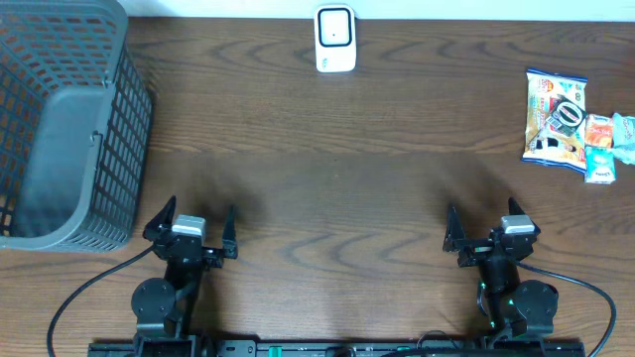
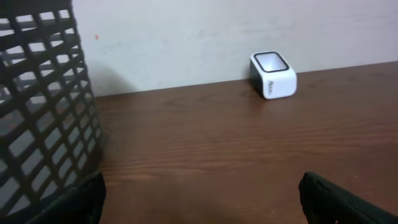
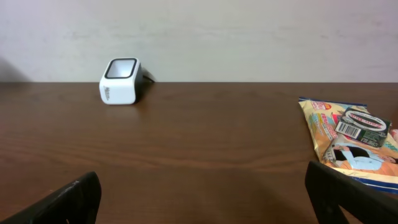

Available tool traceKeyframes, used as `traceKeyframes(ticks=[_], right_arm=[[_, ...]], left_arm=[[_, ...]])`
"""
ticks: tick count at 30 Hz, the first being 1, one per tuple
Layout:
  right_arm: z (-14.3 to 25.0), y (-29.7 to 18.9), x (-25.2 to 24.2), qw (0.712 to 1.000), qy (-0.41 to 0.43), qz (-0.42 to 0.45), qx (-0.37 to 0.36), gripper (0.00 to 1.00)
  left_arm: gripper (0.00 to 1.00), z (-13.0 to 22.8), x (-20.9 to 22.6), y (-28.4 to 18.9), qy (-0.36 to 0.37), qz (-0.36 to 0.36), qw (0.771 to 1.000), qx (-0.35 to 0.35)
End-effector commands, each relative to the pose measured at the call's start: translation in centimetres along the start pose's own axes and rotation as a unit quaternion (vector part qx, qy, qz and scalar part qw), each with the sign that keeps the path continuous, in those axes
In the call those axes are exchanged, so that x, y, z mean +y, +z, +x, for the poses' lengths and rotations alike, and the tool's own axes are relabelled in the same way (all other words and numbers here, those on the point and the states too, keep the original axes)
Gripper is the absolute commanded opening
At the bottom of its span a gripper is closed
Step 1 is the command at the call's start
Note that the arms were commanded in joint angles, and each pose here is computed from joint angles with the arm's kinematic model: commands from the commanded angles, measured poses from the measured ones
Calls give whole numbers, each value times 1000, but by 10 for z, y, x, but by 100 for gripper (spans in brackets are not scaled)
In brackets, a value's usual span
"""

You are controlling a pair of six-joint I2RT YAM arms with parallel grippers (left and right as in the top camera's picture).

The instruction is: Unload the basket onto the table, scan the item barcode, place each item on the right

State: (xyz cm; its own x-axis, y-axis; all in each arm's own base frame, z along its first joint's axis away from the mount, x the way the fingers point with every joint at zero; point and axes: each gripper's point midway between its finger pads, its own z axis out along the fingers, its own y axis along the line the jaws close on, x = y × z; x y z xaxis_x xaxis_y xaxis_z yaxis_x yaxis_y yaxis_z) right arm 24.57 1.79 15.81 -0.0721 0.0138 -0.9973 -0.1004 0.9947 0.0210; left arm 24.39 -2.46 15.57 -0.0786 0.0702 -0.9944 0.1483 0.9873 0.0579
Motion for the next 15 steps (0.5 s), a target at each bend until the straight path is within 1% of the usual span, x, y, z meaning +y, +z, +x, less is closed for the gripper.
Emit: traceKeyframes(ticks=[1, 3, 11, 15], right_arm=[[0, 0, 0, 1000, 1, 2, 0, 99], [0, 0, 0, 1000, 2, 2, 0, 99], [0, 0, 0, 1000, 2, 2, 0, 99], [0, 0, 0, 1000, 1, 2, 0, 99]], left_arm=[[98, 17, 10, 0, -22, -29, 999, 29], [98, 18, 10, 0, -34, -32, 998, 29], [98, 18, 10, 0, -34, -30, 999, 29], [98, 17, 9, 0, -53, -28, 998, 27]])
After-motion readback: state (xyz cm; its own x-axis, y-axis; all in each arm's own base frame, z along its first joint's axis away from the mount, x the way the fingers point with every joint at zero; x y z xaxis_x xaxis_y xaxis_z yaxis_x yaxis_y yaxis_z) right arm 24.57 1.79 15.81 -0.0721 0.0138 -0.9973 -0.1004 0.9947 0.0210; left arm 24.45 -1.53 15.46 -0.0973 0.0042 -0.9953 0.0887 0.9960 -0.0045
